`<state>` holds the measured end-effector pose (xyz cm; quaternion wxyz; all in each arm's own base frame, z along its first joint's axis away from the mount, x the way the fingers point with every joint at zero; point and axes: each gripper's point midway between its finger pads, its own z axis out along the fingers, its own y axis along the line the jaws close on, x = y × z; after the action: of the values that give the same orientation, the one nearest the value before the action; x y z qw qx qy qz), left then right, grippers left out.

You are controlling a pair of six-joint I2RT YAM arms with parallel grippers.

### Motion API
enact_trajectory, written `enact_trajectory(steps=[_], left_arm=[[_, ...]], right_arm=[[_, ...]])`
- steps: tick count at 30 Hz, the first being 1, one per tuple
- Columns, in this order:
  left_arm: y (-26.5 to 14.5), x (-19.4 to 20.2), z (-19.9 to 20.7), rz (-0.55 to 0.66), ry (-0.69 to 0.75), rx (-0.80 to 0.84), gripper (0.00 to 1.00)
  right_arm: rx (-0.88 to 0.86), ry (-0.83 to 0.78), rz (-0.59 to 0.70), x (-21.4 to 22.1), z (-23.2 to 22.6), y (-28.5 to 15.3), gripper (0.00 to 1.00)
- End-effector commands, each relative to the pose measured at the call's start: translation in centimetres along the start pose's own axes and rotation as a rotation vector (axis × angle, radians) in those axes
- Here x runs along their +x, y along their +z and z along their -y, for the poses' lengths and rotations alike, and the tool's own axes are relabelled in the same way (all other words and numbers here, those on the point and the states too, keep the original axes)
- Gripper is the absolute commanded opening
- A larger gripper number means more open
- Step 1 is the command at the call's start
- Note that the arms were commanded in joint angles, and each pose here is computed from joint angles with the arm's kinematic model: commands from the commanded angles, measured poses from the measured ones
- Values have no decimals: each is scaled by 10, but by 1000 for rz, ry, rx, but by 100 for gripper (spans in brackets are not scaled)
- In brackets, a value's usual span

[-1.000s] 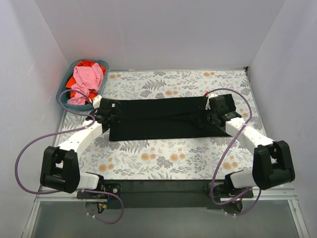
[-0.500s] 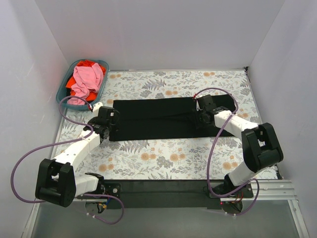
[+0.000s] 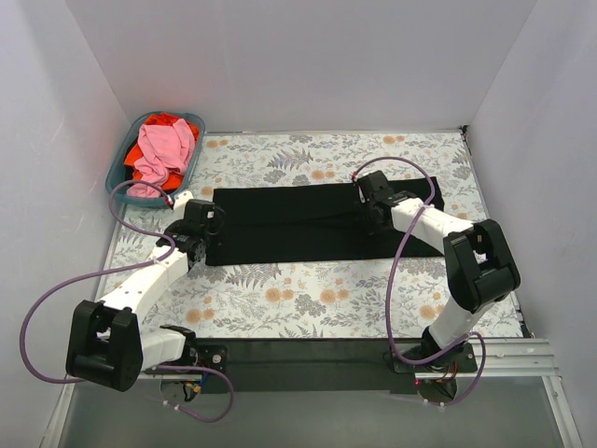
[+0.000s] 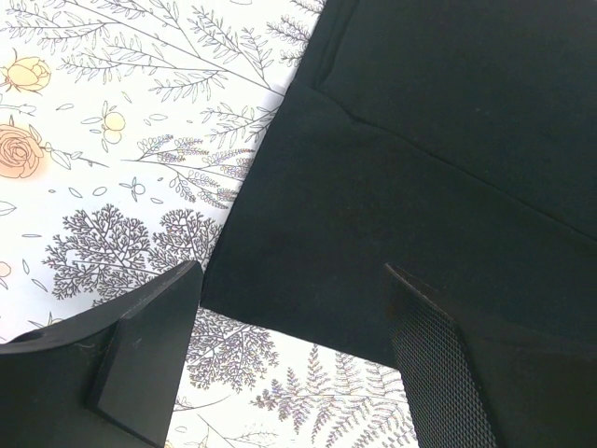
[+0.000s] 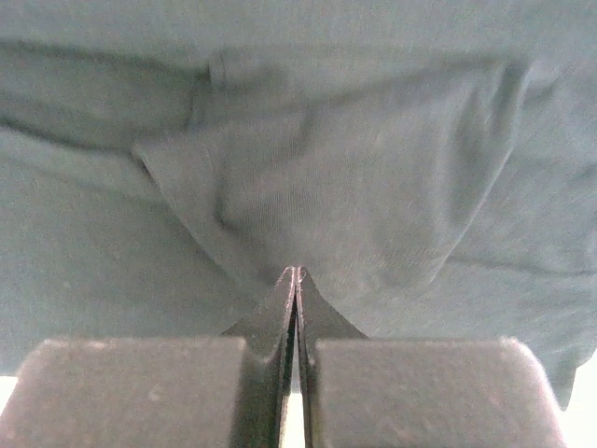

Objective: Fold and stack the t-shirts
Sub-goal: Fold the tshirt

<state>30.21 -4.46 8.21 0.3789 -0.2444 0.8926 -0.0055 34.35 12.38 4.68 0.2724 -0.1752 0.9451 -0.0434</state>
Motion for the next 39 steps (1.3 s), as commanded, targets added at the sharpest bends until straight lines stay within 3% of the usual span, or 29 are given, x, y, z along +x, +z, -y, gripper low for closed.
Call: enact_trajectory(steps=[1, 9, 11, 12, 13, 17, 25, 39], left_arm=[[-7, -16, 4, 58, -14, 13, 76], [-6, -13, 2, 56, -11, 7, 76], [-5, -12, 1, 52, -10, 4, 76], [-5, -13, 1, 53, -10, 5, 76], [-5, -13, 1, 52, -10, 4, 76], [-5, -12, 2, 51, -10, 8, 76], [-5, -12, 3, 46, -10, 12, 76], [-7, -12, 4, 50, -11, 21, 76]], right_arm=[[84, -88, 59, -34, 9, -7, 1], [242, -235, 118, -98, 18, -9, 1], [226, -240, 76, -92, 13, -5, 1], [199, -238, 65, -87, 9, -3, 6], [182, -237, 59, -81, 7, -5, 19], [86, -211, 12, -42, -6, -7, 34], [24, -211, -40, 3, -13, -14, 40], [45, -246, -82, 12, -12, 3, 40]])
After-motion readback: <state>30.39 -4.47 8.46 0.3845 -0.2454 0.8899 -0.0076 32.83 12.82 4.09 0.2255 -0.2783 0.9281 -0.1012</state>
